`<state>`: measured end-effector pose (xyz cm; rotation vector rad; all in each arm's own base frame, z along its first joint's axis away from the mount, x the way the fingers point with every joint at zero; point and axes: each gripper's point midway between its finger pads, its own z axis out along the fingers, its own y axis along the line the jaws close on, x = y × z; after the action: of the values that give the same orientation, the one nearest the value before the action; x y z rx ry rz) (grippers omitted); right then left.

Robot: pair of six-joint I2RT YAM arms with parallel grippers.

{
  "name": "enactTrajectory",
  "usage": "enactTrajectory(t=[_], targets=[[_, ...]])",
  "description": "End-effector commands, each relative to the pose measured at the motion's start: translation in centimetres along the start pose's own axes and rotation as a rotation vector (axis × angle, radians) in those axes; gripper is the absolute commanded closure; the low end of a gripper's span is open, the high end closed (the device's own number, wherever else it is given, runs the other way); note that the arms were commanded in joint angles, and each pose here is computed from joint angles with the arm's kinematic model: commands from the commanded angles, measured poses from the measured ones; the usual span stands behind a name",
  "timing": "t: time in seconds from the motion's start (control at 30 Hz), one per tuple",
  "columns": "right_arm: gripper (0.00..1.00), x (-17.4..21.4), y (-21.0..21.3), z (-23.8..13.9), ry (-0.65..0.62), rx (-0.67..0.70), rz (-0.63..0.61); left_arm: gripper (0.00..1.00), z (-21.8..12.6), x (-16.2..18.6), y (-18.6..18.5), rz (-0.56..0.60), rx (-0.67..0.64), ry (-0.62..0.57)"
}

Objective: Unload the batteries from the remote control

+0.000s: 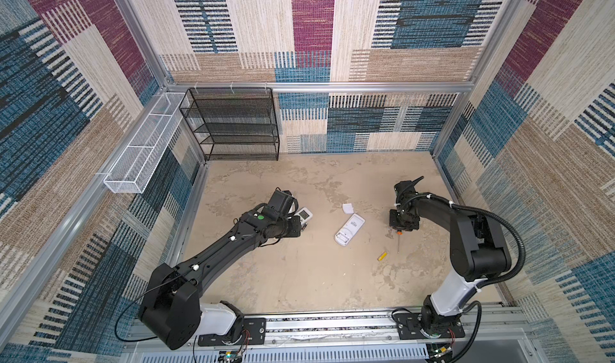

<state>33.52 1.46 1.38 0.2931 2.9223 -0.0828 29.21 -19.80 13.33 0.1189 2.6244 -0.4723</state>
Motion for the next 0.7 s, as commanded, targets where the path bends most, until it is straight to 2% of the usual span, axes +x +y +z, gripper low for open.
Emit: enactTrajectory(t=[0.0, 0.17, 0.37, 0.5, 0.67], targets=[[0.63, 2.3, 0.1, 1.9, 0.073, -0.007, 0.013, 0.60, 0.1, -0.1, 0.1, 0.049, -0.007, 0.022], [0.54, 3.2, 0.0, 2.7, 0.083, -0.010, 0.019, 0.48, 0.7, -1.6, 0.6, 0.132, -0.075, 0.036], [0.52, 1.5, 0.9, 1.2, 0.012, -0.039, 0.017, 0.32, 3.6, -3.6, 1.2, 0.324, -0.166, 0.101], [0.50, -0.8, 2.1, -1.3, -0.071, -0.083, 0.014, 0.28, 6.2, -3.9, 1.4, 0.459, -0.188, 0.204], [0.46, -2.7, 3.1, -3.9, -0.140, -0.106, -0.005, 0.25, 8.9, -4.3, 1.4, 0.550, -0.195, 0.273]])
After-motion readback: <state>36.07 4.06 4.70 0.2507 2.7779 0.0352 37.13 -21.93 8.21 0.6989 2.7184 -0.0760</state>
